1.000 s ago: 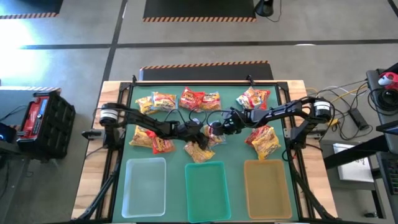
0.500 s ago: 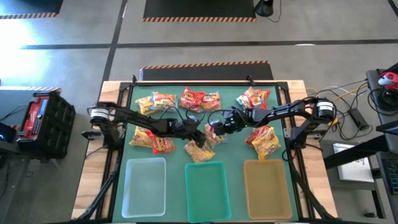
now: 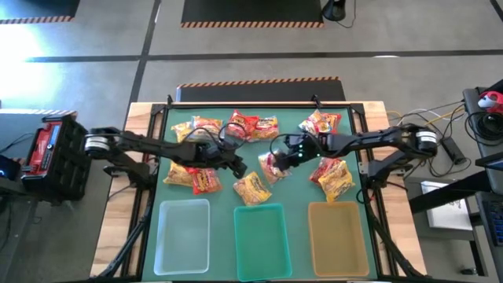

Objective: Sort Maruchan noodles
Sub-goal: Put the blue noodle pack into the yellow bin

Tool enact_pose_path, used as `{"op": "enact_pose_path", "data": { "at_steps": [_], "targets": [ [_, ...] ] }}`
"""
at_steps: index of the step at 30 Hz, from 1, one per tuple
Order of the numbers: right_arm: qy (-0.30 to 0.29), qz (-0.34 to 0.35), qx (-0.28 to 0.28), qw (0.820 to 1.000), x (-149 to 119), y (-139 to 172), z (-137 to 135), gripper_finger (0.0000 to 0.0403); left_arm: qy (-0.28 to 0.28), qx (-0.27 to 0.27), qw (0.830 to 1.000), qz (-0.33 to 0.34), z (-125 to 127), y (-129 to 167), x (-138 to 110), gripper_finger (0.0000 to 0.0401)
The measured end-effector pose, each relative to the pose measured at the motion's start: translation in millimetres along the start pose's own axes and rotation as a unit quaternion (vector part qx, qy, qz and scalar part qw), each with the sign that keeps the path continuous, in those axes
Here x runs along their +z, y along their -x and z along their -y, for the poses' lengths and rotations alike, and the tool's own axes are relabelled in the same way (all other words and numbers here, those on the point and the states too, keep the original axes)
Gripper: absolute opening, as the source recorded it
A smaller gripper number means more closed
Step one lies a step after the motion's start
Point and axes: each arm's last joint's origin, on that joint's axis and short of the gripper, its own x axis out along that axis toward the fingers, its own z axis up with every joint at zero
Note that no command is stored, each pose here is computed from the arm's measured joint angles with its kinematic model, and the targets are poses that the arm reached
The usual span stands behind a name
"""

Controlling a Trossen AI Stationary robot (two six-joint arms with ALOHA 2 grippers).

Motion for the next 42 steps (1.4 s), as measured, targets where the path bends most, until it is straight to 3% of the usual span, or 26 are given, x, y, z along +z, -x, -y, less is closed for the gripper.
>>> {"op": "enact_pose_path", "data": {
  "at_steps": [12, 25, 28, 33, 38, 42],
  "targets": [
    [0.035, -0.091, 0.088, 0.991, -17, 69, -20, 0.0104, 0.014, 0.003, 1.0, 0.021, -4, 24, 8, 0.0],
    [0.03, -0.235, 0.031, 0.971, -64, 118, -22, 0.0104, 0.011, 0.004, 1.0, 0.02, -4, 23, 8, 0.0],
    [0.058, -0.268, 0.012, 0.962, -72, 127, -30, 0.0104, 0.01, 0.004, 1.0, 0.02, -4, 23, 8, 0.0],
    [0.154, -0.312, 0.005, 0.938, -83, 131, -44, 0.0104, 0.01, 0.004, 1.0, 0.02, -4, 23, 8, 0.0],
    [0.25, -0.338, -0.062, 0.905, -94, 124, -49, 0.0104, 0.01, 0.005, 1.0, 0.019, -4, 23, 8, 0.0],
    [0.278, -0.364, -0.088, 0.885, -98, 113, -52, 0.0104, 0.01, 0.005, 1.0, 0.018, -4, 23, 8, 0.0]
  ]
}}
